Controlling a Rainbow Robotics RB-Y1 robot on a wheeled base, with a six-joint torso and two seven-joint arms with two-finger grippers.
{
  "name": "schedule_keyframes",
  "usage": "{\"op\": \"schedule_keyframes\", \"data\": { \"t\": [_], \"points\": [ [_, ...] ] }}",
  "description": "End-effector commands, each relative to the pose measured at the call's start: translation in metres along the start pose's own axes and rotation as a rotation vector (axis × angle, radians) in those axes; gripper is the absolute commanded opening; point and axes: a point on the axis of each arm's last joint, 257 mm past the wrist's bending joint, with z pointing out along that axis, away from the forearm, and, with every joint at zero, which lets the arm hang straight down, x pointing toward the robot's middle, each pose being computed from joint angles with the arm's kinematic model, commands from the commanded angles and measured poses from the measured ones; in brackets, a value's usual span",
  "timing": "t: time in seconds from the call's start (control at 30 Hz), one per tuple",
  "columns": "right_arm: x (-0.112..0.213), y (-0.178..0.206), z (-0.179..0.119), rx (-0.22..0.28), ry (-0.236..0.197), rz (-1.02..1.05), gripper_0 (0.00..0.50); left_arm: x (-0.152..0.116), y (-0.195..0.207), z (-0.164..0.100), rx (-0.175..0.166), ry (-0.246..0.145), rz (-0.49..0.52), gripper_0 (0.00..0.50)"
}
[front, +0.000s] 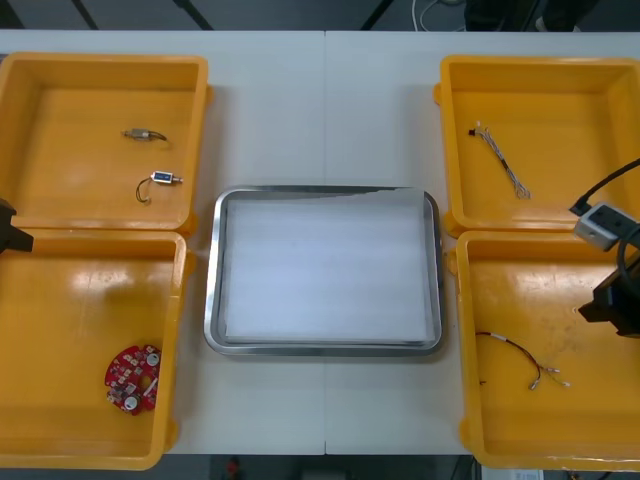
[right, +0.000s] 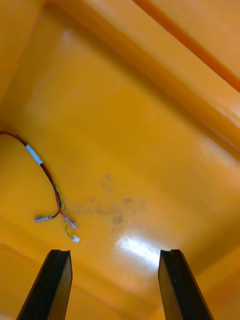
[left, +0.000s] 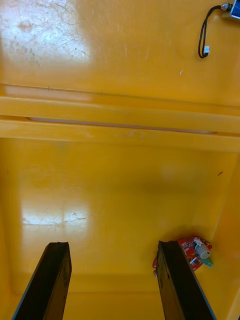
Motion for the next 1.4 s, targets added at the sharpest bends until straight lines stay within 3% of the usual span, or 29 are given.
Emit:
{"op": "schedule_keyframes", "data": {
  "t": [0.03, 0.4, 0.73, 0.9, 1.0, 1.17, 1.27, 1.4],
  "points": [
    [-0.020, -0.016, -0.021, 0.019, -0.089, 0.205, 0.500, -0.001, 0.018, -0.010, -0.043, -0.009, 0.002, 0.500],
    [-0.030, -0.024, -0.032, 0.040, -0.132, 0.514, 0.500, -0.001, 0.018, -0.010, -0.043, -0.009, 0.002, 0.500],
    [-0.035, -0.046, -0.060, 0.170, -0.196, 0.534, 0.500, -0.001, 0.018, -0.010, -0.043, -0.009, 0.002, 0.500],
    [-0.034, -0.047, -0.063, 0.150, -0.231, 0.589, 0.500, -0.001, 0.018, -0.010, -0.043, -0.009, 0.002, 0.500],
    [-0.029, -0.046, -0.060, 0.147, -0.232, 0.613, 0.500, -0.001, 0.018, -0.010, -0.043, -0.009, 0.002, 0.500],
    [-0.020, -0.049, -0.058, 0.239, -0.236, 0.627, 0.500, -0.001, 0.018, -0.010, -0.043, -0.009, 0.002, 0.500],
    [-0.017, -0.046, -0.053, 0.257, -0.225, 0.635, 0.500, -0.001, 0.018, -0.010, -0.043, -0.009, 0.002, 0.500],
    [-0.016, -0.039, -0.046, 0.233, -0.222, 0.658, 0.500, -0.001, 0.018, -0.010, -0.043, -0.009, 0.002, 0.500]
  ]
}}
